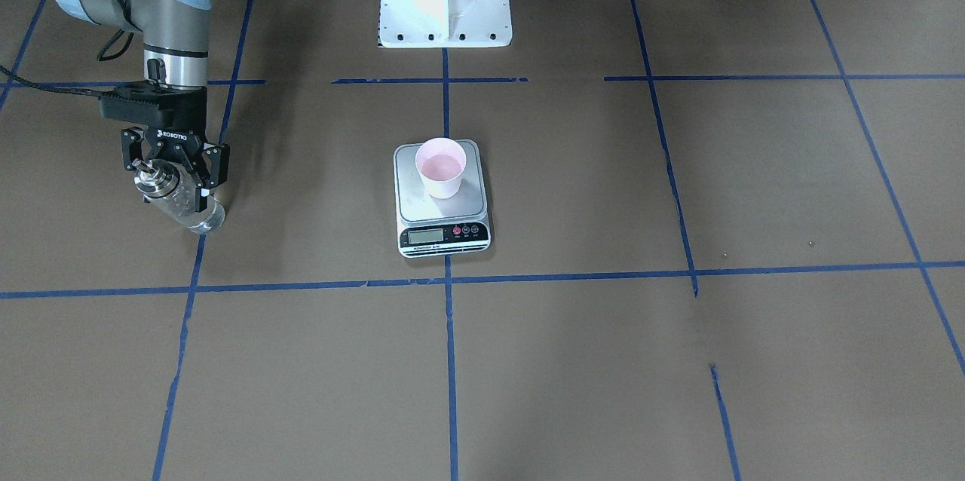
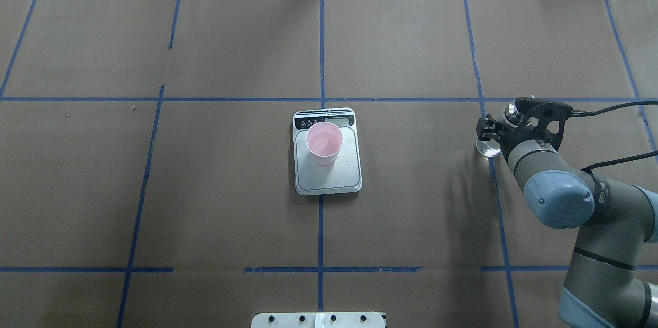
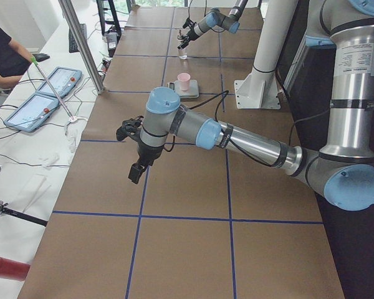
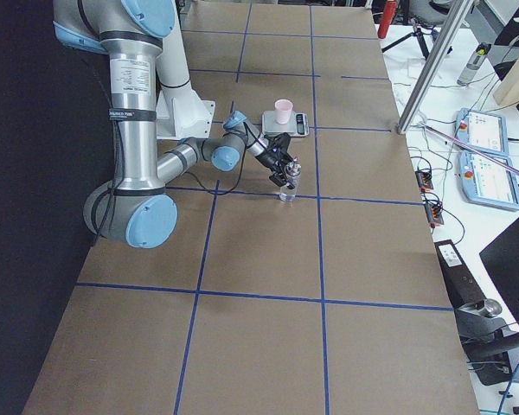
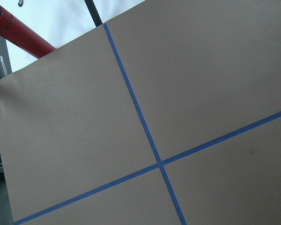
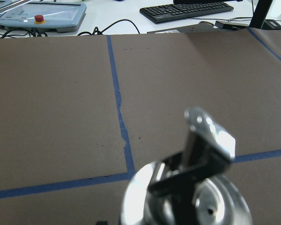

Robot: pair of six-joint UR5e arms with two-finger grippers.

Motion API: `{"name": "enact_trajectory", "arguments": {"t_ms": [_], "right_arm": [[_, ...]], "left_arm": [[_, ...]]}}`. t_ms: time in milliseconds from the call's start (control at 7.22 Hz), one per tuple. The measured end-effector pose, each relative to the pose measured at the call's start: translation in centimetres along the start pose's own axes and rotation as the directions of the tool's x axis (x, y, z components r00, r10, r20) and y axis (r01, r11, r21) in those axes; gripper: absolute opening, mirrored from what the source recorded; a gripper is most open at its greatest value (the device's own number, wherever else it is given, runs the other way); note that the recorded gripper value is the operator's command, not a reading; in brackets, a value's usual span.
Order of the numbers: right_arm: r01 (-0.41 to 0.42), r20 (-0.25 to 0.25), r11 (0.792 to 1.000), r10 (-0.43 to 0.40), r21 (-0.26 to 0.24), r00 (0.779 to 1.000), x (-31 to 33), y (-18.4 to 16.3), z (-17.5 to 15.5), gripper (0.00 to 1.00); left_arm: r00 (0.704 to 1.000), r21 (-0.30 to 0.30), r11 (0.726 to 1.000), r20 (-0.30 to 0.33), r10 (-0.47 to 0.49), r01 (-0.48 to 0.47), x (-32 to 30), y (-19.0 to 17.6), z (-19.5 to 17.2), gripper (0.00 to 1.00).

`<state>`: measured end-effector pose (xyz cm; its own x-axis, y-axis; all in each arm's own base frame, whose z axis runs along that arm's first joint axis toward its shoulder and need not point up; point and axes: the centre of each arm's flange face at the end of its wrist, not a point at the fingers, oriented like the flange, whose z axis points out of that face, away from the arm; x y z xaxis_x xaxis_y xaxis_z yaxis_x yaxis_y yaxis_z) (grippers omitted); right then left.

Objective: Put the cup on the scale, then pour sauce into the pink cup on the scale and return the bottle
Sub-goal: 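Open the right gripper and release the bottle on the table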

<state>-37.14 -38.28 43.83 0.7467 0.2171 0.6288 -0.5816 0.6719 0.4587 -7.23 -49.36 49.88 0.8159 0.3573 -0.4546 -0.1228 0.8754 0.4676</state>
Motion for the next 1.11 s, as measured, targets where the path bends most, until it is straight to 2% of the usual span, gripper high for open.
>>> {"name": "enact_trajectory", "arguments": {"t_ms": [416,554,831,1108], "right_arm": [[-0.003,0.006,1.000,0.003,-0.006,1.000,-0.1,-0.1,-0.2,1.00],[-0.006,0.013,0.999,0.006,-0.034,1.000,-0.2,0.0,-0.4,1.00],[0.000,0.019,0.990,0.003,-0.138,1.000,0.6,1.0,-0.7,1.00],[0.009,-0.005,0.958,-0.011,-0.287,1.000,1.0,1.2,-2.3,1.00]], "left_arm": [[1.000,0.000,1.000,0.000,0.000,0.000,0.0,-0.1,0.0,1.00],[1.000,0.001,1.000,0.000,-0.001,0.001,0.0,-0.1,0.0,1.00],[1.000,0.003,1.000,0.000,0.001,-0.001,0.0,-0.2,-0.1,1.00],[1.000,0.006,1.000,0.002,0.003,-0.003,0.1,-0.3,-0.3,1.00]]}}
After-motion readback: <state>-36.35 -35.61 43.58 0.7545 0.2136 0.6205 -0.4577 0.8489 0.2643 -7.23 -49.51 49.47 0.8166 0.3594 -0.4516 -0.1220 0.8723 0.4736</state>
